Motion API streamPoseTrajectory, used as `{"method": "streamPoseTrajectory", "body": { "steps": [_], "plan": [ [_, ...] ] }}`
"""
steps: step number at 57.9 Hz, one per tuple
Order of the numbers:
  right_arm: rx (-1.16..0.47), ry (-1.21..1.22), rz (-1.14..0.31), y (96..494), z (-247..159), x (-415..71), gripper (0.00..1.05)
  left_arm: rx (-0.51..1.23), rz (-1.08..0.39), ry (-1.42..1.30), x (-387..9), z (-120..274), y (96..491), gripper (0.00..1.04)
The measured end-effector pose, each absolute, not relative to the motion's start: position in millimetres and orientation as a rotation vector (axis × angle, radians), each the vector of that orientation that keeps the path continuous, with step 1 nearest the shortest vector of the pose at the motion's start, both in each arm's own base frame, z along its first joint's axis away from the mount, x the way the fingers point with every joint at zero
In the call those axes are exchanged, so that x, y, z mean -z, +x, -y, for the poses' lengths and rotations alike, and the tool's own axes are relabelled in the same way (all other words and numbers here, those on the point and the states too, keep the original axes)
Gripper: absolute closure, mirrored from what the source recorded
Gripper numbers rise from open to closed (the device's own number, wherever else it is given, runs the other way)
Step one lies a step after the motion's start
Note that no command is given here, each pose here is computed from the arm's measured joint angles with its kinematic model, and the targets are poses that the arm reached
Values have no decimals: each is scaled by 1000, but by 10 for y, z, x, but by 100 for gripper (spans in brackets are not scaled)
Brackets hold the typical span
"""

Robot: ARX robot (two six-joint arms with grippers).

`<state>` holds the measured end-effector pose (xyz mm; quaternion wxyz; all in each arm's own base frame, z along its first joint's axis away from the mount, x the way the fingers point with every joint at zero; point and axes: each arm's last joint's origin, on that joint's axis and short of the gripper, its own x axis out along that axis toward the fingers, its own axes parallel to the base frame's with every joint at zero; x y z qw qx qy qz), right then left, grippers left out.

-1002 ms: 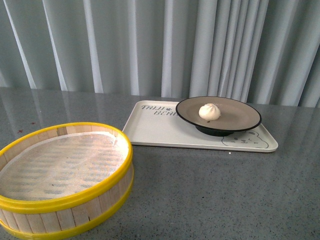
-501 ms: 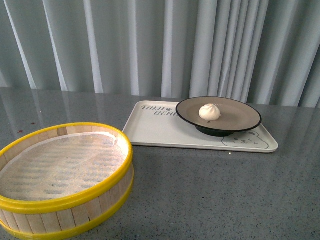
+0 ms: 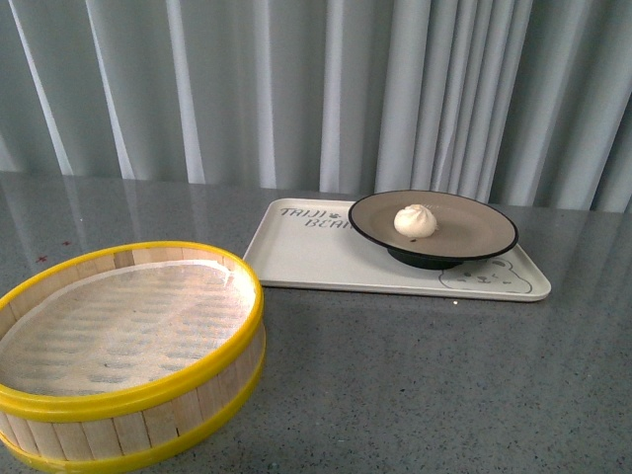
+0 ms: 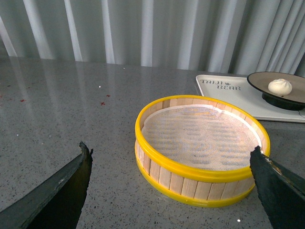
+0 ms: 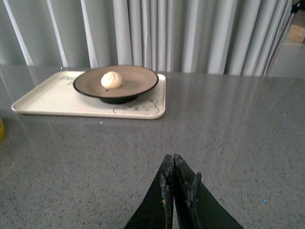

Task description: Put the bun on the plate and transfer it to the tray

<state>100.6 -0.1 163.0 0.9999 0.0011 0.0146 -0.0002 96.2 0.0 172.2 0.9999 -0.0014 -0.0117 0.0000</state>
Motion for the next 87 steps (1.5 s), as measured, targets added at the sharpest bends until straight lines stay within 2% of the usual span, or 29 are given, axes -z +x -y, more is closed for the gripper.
{"method": "streamPoseTrajectory", "body": {
  "steps": [19, 51, 87],
  "plan": [
    [1, 1, 2, 976, 1, -1652, 101, 0, 23, -3, -1722, 0, 962, 7],
    [0, 1, 2, 976, 1, -1651, 7, 0, 23, -3, -1722, 0, 962, 7],
    [0, 2, 2, 976, 1, -1651, 8, 0, 23, -3, -1722, 0, 962, 7]
  ]
}}
